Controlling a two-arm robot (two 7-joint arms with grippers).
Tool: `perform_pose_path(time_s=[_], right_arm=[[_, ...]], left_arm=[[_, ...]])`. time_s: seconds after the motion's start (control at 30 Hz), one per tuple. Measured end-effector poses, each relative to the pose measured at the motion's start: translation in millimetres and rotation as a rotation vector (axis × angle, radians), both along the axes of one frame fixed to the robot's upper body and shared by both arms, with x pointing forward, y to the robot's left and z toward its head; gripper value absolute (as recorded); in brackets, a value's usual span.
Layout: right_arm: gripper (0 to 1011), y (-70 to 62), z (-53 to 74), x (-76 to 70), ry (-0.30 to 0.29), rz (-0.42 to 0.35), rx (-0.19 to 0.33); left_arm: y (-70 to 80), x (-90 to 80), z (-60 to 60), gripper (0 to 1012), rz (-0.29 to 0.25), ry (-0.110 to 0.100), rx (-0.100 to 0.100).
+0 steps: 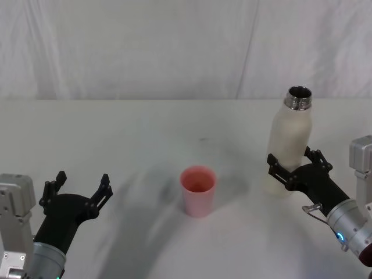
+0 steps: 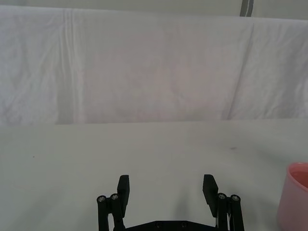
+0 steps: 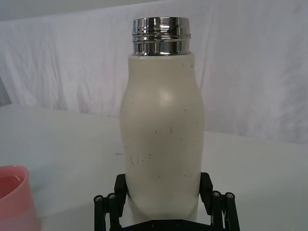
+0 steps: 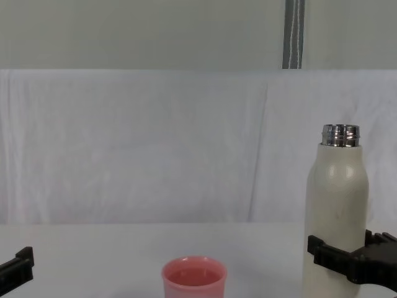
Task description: Grasp the thermos with one hand and pour water into the cup lid.
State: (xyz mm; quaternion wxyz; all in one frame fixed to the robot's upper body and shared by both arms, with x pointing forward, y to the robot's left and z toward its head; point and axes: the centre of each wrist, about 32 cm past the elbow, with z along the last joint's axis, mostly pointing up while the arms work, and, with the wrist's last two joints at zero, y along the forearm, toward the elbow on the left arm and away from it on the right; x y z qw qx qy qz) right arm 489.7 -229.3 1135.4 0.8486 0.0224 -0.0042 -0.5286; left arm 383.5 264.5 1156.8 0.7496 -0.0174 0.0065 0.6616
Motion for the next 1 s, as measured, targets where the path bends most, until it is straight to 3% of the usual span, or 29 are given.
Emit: perform_pose_path(time_s=[0.13,1.0], right_arm=[[1001,0.0,0.0,0.0,0.001,0.000,0.000],[1001,0.0,0.0,0.0,0.000,0.000,0.000]], left_arm=[[0.0,0.0,0.0,1001,0.000,0.000,0.000],[0.0,0.0,0.0,1001,0.000,0.000,0.000]])
